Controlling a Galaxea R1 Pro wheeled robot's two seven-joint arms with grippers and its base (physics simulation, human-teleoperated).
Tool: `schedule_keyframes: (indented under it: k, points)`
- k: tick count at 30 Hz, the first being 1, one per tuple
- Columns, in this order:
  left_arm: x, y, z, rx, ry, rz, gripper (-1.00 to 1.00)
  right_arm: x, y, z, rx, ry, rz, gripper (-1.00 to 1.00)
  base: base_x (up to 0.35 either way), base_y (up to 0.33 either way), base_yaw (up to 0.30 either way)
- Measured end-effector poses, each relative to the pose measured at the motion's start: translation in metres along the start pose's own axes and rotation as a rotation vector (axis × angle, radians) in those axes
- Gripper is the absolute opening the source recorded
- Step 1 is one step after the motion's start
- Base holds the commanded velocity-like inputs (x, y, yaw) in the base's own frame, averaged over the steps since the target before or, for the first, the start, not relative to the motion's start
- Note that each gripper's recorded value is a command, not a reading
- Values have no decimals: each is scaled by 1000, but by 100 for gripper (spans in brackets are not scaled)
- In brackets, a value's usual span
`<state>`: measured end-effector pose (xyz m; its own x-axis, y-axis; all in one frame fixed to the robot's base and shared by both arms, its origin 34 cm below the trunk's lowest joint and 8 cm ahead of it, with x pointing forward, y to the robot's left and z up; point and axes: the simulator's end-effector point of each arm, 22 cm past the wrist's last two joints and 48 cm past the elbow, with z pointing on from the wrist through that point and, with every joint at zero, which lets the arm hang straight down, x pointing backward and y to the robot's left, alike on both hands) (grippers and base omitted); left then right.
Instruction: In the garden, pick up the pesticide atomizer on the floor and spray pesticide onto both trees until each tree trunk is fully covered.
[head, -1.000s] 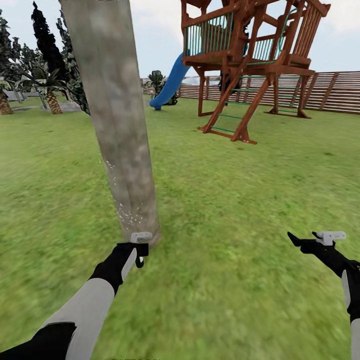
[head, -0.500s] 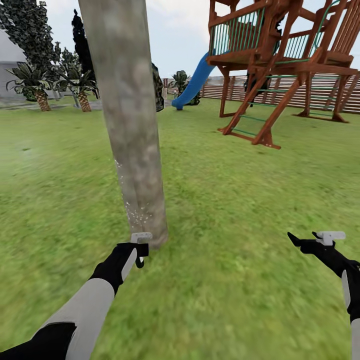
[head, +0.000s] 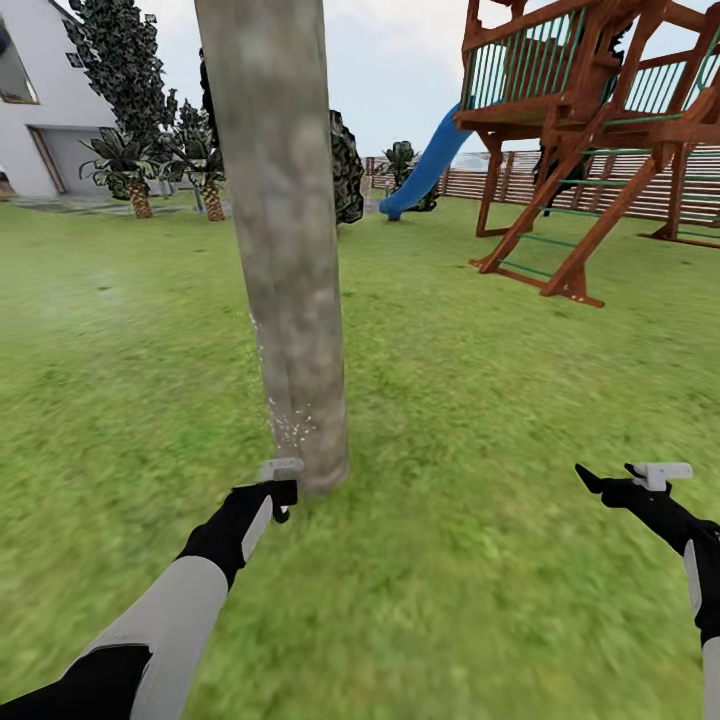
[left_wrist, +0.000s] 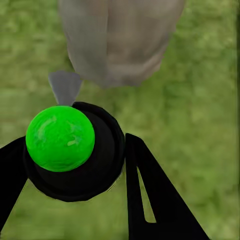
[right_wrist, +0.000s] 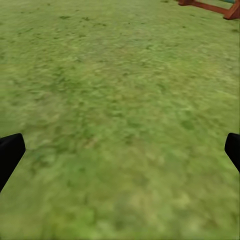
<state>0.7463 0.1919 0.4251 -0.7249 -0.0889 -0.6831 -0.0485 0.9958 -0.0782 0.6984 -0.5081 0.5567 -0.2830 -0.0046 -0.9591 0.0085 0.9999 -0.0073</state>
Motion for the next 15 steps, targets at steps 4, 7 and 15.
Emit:
schedule_keyframes:
  k: [4, 7, 15]
  points:
    - [-23, -15, -6, 73, 17, 14, -100, -2, -2, -1, 3, -3, -1, 100, 0, 0, -130]
    - [-64, -35, -23, 163, 24, 19, -100, -3, -3, -1, 5, -5, -3, 100, 0, 0, -155]
    - [-181, 2, -83, 138, 41, 33, -100, -3, -3, -1, 5, -5, -3, 100, 0, 0, -4]
